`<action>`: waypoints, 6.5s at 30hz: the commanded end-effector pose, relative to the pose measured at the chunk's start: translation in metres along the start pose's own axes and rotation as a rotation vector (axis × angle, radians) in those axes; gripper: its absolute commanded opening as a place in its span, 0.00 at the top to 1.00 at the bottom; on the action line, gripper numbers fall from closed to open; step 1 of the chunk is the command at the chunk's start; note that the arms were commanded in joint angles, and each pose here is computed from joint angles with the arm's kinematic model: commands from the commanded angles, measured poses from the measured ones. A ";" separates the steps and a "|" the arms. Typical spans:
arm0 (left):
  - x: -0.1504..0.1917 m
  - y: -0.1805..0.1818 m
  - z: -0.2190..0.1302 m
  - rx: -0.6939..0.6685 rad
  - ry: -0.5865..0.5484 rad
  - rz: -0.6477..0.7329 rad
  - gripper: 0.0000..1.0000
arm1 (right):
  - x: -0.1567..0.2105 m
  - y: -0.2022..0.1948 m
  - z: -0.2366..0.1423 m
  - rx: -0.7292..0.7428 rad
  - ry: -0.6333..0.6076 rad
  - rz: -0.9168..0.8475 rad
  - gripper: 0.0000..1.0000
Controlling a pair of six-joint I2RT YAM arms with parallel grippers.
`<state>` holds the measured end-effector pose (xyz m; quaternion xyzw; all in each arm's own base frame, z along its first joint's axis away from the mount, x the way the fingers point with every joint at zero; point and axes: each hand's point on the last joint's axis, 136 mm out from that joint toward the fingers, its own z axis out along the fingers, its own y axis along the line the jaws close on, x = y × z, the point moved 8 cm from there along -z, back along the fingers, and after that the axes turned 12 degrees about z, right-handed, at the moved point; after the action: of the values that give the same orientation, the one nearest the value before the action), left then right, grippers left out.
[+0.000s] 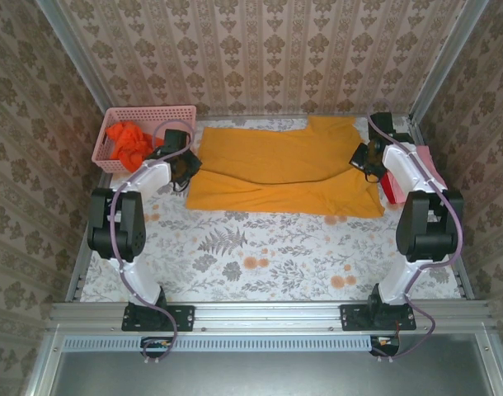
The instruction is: Fold and stack the t-shirts
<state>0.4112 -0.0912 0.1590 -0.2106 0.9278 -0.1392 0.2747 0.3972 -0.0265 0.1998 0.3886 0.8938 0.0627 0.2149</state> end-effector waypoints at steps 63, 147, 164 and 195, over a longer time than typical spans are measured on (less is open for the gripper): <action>0.098 0.044 0.026 0.024 0.195 0.037 0.56 | 0.137 0.025 0.004 -0.018 0.133 -0.432 1.00; 0.170 0.019 -0.005 -0.059 0.263 0.374 0.40 | 0.203 -0.060 0.028 0.095 0.244 -0.278 0.65; 0.128 -0.006 -0.046 -0.087 0.091 0.438 0.35 | 0.184 -0.044 -0.024 -0.045 0.156 -0.276 0.61; 0.036 0.002 0.004 -0.233 -0.004 0.336 0.43 | 0.145 0.047 0.083 0.088 0.369 -0.446 0.59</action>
<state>0.3882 -0.1111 0.1335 -0.0819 0.9598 0.0219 0.2675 0.3874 0.1194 0.1008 0.1607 0.9793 0.0589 0.1076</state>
